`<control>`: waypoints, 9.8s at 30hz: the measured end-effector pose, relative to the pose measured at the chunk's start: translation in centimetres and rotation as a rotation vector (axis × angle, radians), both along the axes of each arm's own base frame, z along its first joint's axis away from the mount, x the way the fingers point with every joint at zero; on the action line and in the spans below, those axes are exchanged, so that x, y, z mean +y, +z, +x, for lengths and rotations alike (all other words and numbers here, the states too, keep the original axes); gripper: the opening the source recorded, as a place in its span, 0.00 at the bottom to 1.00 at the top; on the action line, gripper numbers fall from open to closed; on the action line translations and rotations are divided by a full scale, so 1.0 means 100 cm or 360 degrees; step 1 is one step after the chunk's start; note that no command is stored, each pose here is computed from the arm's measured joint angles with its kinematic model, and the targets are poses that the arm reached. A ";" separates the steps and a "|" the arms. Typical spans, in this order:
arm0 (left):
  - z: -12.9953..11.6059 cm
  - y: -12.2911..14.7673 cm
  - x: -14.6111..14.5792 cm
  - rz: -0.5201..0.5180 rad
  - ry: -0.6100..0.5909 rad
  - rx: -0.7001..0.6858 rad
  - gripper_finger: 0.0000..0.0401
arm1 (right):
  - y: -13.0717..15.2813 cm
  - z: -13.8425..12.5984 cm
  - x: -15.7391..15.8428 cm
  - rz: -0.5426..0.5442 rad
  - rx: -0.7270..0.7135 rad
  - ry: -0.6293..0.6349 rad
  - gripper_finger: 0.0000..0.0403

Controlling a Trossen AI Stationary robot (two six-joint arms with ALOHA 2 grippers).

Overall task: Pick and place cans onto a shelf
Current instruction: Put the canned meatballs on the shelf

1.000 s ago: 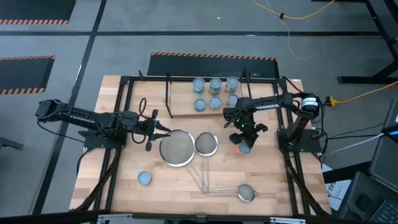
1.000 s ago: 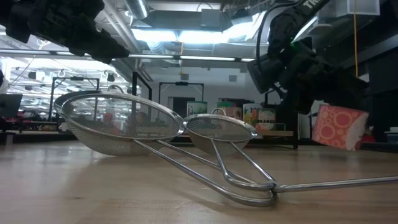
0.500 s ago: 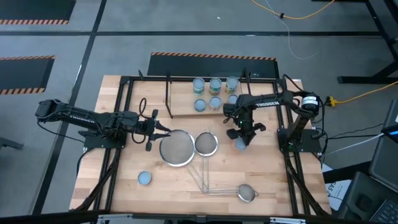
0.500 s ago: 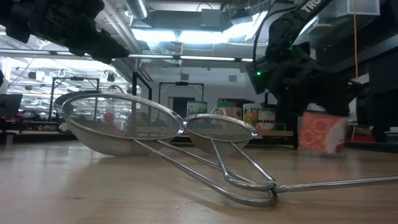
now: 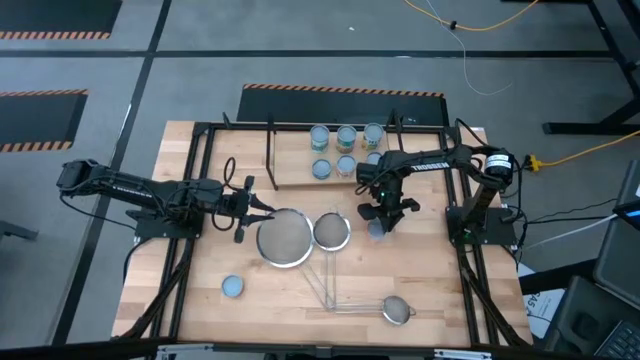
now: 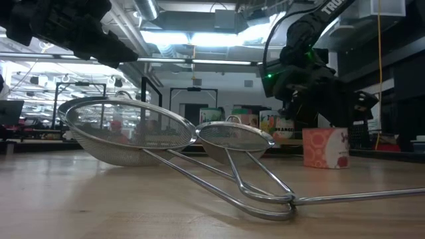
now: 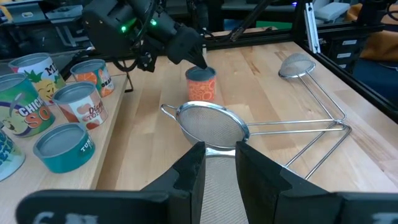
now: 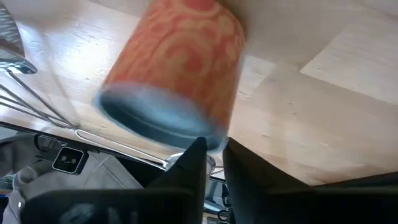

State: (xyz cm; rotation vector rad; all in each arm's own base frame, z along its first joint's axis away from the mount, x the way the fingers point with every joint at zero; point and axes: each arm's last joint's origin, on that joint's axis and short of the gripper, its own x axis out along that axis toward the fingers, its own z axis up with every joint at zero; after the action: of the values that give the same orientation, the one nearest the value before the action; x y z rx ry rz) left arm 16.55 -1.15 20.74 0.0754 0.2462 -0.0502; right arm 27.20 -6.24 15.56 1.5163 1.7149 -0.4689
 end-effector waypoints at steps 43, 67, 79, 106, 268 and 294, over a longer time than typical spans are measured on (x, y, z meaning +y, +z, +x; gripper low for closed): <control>0.033 0.052 -0.001 -0.0193 0.0060 -0.0685 0.20 | 0.056 -0.082 0.039 -0.1428 -0.0284 0.0738 0.24; 0.248 0.051 0.026 -0.0166 -0.0066 -0.0006 0.20 | -0.008 -0.080 0.041 -0.1648 -0.0871 0.0842 0.24; 0.304 -0.016 0.019 -0.0214 -0.0078 0.0188 0.20 | -0.006 -0.077 0.041 -0.1675 -0.0927 0.0843 0.24; 0.307 -0.049 -0.002 -0.0154 -0.0218 0.0357 0.20 | -0.003 -0.072 0.040 -0.1711 -0.1006 0.0806 0.24; 0.334 -0.002 -0.063 0.0343 -0.0164 0.0780 0.01 | -0.003 -0.072 0.053 -0.1048 -0.1387 0.0936 0.24; 0.225 0.175 -0.007 0.0447 -0.0058 0.0875 0.00 | -0.003 -0.072 0.053 -0.1050 -0.1392 0.0972 0.24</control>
State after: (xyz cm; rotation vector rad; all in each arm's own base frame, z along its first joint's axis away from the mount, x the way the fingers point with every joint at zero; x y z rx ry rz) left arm 39.06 -1.87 38.22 0.3478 0.8014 -0.0721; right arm 19.96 -0.90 15.23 0.5202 1.0605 -0.0037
